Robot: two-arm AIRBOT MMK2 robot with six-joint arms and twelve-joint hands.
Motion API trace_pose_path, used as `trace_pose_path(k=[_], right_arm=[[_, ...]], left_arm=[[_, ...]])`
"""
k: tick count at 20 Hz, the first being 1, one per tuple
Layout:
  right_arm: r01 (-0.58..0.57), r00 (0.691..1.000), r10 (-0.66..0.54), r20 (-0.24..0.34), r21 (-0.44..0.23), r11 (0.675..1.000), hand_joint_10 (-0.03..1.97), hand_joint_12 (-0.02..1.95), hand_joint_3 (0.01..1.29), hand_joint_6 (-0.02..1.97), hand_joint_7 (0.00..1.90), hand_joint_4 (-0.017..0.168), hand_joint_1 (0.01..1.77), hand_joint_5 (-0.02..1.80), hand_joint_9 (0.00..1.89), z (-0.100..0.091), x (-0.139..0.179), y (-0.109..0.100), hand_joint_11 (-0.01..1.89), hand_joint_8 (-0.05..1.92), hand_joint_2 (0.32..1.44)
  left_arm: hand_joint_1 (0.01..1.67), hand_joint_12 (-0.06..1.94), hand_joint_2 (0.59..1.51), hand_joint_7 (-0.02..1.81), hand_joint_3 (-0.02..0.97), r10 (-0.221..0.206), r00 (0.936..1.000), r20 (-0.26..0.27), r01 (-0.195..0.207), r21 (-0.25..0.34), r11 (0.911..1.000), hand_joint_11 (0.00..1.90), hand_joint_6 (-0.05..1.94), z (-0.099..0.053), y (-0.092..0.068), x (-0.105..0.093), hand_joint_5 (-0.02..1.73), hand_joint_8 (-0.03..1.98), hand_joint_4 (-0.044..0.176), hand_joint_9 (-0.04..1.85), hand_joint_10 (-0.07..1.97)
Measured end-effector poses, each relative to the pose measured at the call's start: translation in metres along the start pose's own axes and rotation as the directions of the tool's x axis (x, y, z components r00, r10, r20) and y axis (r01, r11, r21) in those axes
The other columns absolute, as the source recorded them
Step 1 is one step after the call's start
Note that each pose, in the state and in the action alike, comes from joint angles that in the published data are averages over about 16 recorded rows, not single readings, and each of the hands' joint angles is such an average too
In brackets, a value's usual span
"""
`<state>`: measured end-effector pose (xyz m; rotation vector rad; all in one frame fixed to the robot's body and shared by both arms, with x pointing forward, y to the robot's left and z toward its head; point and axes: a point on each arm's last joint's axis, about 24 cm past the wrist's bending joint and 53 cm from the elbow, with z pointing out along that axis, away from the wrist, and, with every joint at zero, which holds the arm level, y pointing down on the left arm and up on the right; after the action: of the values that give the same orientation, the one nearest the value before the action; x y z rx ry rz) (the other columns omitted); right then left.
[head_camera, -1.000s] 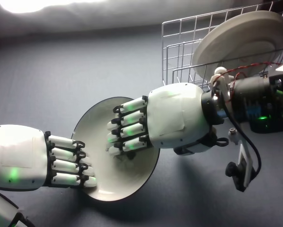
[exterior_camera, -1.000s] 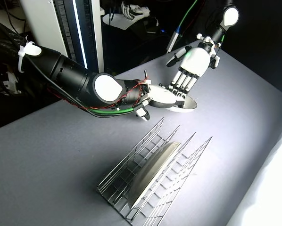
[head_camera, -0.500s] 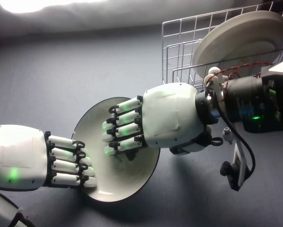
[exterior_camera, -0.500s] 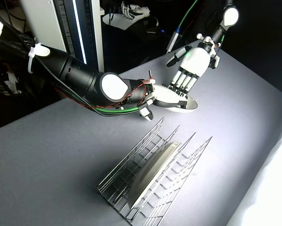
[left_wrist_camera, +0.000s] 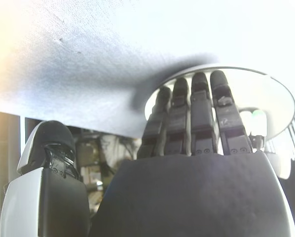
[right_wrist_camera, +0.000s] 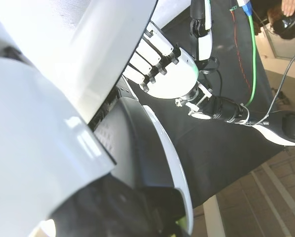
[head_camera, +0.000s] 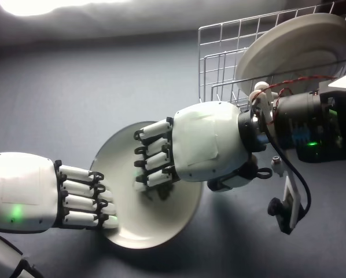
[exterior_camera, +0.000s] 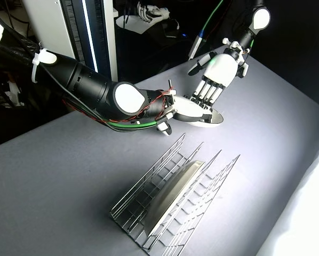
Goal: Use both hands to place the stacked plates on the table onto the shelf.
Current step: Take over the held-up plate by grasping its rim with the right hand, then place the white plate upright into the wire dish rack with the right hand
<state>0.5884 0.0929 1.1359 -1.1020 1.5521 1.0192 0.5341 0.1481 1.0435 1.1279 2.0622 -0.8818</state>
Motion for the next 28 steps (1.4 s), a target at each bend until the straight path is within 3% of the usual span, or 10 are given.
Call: trace_pose_path(k=[5, 10, 14, 21, 24, 28], right_arm=[[-0.007, 1.000, 0.008, 0.009, -0.013, 1.000, 0.06, 1.06, 0.01, 0.03, 0.50, 0.000, 1.21, 0.49, 0.55, 0.000, -0.002, 0.003, 0.28, 0.06, 0.97], [-0.011, 1.000, 0.011, 0.018, -0.022, 1.000, 0.06, 1.13, 0.01, 0.06, 0.71, 0.001, 1.24, 0.67, 0.87, -0.002, -0.005, 0.004, 0.54, 0.21, 0.95], [-0.010, 1.000, 0.010, 0.028, -0.019, 1.000, 0.05, 1.09, 0.01, 0.08, 0.87, 0.008, 1.25, 0.80, 1.10, -0.007, -0.011, 0.003, 0.74, 0.39, 0.95], [-0.026, 0.997, 0.026, 0.073, -0.003, 1.000, 0.03, 1.08, 0.01, 0.19, 1.00, 0.018, 1.24, 0.89, 1.26, -0.020, -0.033, 0.001, 0.82, 0.64, 0.95], [-0.051, 0.993, 0.051, 0.106, -0.006, 0.999, 0.03, 1.08, 0.01, 0.31, 1.04, 0.021, 1.24, 0.94, 1.28, -0.028, -0.046, 0.004, 0.81, 0.70, 0.95], [-0.098, 0.983, 0.099, 0.156, -0.018, 0.995, 0.03, 1.09, 0.01, 0.47, 1.08, 0.019, 1.23, 0.99, 1.29, -0.038, -0.064, 0.011, 0.80, 0.75, 0.96]], left_arm=[[0.01, 0.35, 1.117, 0.14, 0.012, -0.008, 0.9996, 0.026, 0.008, -0.002, 1.0000, 0.01, -0.03, -0.002, 0.001, -0.009, 0.11, -0.01, -0.010, 0.14, 0.00], [0.01, 0.35, 1.116, 0.15, 0.012, -0.017, 0.9939, 0.109, 0.018, -0.006, 0.9998, 0.01, -0.01, -0.011, 0.003, -0.040, 0.12, -0.01, -0.006, 0.14, 0.01], [0.01, 0.38, 1.115, 0.17, 0.012, -0.013, 0.9803, 0.197, 0.016, -0.014, 0.9998, 0.01, 0.00, -0.023, 0.006, -0.074, 0.14, 0.00, -0.003, 0.16, 0.01], [0.01, 0.38, 1.114, 0.18, 0.012, 0.041, 0.9445, 0.326, -0.016, -0.078, 0.9968, 0.02, 0.02, -0.050, 0.019, -0.124, 0.17, 0.00, 0.003, 0.17, 0.01], [0.01, 0.39, 1.113, 0.19, 0.012, 0.085, 0.9387, 0.334, -0.046, -0.123, 0.9914, 0.02, 0.01, -0.056, 0.026, -0.132, 0.17, 0.00, 0.003, 0.17, 0.01], [0.02, 0.39, 1.111, 0.20, 0.012, 0.143, 0.9386, 0.314, -0.089, -0.182, 0.9794, 0.02, 0.01, -0.059, 0.035, -0.133, 0.18, 0.00, 0.004, 0.17, 0.01]])
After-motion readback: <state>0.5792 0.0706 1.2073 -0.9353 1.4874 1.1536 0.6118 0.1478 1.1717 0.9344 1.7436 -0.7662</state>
